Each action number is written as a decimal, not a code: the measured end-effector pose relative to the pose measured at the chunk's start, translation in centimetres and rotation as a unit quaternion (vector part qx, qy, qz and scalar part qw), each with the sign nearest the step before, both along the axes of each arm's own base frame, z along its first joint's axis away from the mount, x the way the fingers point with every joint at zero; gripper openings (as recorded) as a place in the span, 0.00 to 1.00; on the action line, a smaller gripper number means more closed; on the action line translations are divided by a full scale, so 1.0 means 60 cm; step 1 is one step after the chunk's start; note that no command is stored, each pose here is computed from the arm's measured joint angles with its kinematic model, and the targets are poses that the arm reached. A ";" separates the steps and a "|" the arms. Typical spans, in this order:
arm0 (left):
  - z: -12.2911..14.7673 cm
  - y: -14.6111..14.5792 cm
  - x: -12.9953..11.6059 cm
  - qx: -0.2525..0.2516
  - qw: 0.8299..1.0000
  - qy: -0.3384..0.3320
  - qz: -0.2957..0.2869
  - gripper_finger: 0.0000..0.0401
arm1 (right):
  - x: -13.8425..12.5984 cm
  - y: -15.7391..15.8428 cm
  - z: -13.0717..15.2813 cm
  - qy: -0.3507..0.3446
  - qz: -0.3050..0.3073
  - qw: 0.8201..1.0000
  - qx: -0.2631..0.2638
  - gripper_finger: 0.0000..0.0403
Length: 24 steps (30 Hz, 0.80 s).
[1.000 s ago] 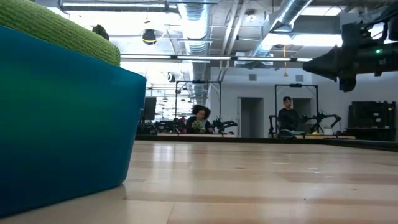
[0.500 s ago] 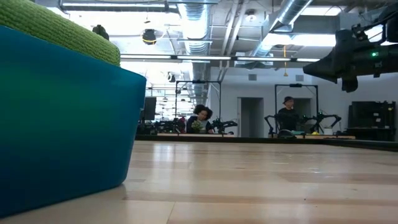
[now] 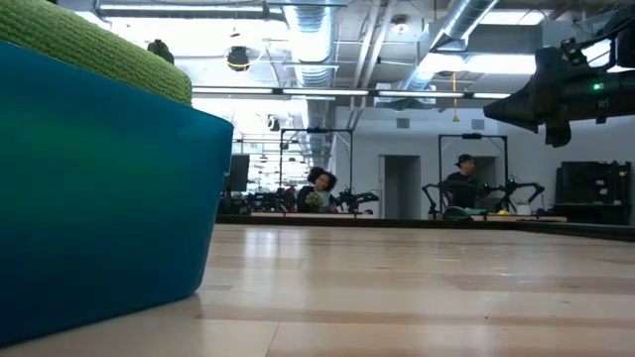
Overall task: Fold microfiber towels
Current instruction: Return to Home Position
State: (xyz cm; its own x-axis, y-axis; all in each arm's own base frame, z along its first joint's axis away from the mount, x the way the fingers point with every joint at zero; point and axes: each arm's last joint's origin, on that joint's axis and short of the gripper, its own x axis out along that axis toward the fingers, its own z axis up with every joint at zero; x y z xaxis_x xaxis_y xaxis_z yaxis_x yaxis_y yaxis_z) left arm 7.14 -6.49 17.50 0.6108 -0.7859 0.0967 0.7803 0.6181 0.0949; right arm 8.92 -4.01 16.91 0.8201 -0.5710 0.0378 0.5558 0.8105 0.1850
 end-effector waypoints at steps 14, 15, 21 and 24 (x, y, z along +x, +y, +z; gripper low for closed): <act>-0.005 0.024 0.019 0.001 0.964 0.017 0.265 0.00 | 0.000 0.000 0.000 0.000 0.000 1.000 0.000 0.17; -0.005 0.024 0.019 0.003 0.964 0.016 0.265 0.00 | 0.000 0.000 0.000 0.000 0.000 1.000 0.000 0.17; -0.005 0.024 0.019 -0.001 0.964 0.019 0.264 0.00 | 0.000 0.000 0.000 0.000 0.000 1.000 0.000 0.17; -0.005 0.024 0.019 0.003 0.964 0.016 0.265 0.00 | 0.000 0.000 0.000 0.000 0.000 1.000 0.000 0.17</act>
